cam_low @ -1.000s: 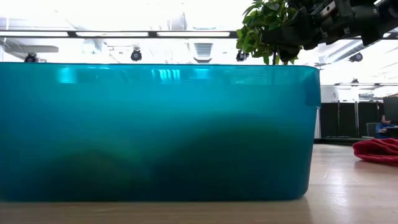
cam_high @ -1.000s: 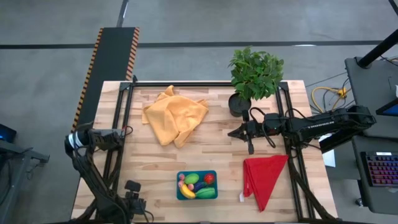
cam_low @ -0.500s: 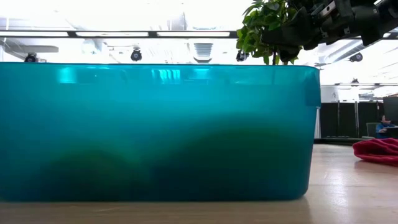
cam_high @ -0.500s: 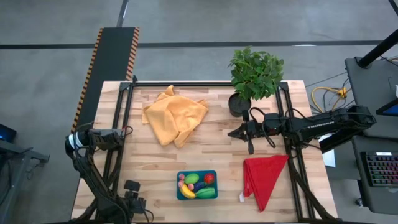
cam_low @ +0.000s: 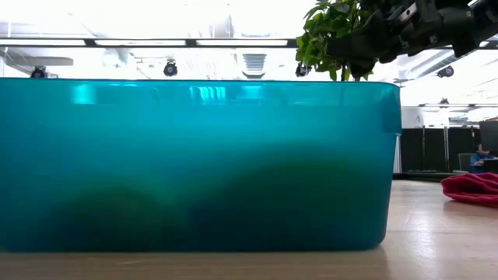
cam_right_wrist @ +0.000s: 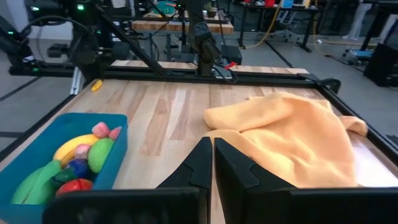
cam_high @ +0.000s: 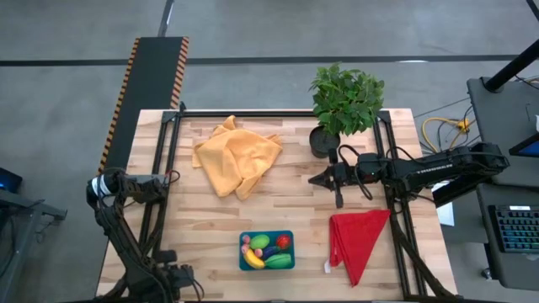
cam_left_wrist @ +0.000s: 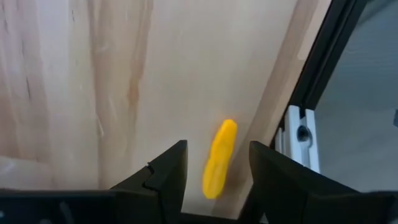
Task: Pick and placing Produce into tupperware
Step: Put the yellow corn into the blue bin
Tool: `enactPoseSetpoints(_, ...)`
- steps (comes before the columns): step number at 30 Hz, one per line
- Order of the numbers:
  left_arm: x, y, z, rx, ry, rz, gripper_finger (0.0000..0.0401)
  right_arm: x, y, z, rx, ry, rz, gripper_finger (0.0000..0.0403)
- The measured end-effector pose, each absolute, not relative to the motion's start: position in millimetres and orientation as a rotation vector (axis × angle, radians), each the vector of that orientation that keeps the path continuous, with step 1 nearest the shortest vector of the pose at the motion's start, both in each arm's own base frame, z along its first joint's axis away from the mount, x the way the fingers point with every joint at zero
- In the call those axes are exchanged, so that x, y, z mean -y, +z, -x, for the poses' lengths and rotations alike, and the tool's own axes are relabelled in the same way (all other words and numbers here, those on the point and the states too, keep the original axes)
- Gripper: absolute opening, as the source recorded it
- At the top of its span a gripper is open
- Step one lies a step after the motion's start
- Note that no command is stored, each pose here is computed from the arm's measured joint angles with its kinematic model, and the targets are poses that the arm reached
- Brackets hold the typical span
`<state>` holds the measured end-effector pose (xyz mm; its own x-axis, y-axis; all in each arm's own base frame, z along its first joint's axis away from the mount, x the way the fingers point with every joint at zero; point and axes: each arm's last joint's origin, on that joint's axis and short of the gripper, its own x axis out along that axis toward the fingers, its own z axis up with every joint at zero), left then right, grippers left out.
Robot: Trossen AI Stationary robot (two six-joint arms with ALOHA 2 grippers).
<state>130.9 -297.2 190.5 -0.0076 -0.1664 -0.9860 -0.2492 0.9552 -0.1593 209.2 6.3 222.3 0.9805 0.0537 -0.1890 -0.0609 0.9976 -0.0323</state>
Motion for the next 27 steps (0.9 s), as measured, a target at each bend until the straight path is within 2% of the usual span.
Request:
enactPoseSetpoints(7,298,189,-130,-1.581,0.138,0.401,0.0156,-6,222,-209,-0.189,0.052,0.054,0.0009)
enactPoseSetpoints(16,306,188,-124,-1.541,0.091,0.421,0.0154,-6,222,-209,-0.189,0.053,0.064,0.0009)
enactPoseSetpoints(27,316,169,-126,-1.551,0.084,0.415,0.0093,-6,222,-209,-0.188,0.054,0.085,0.0009)
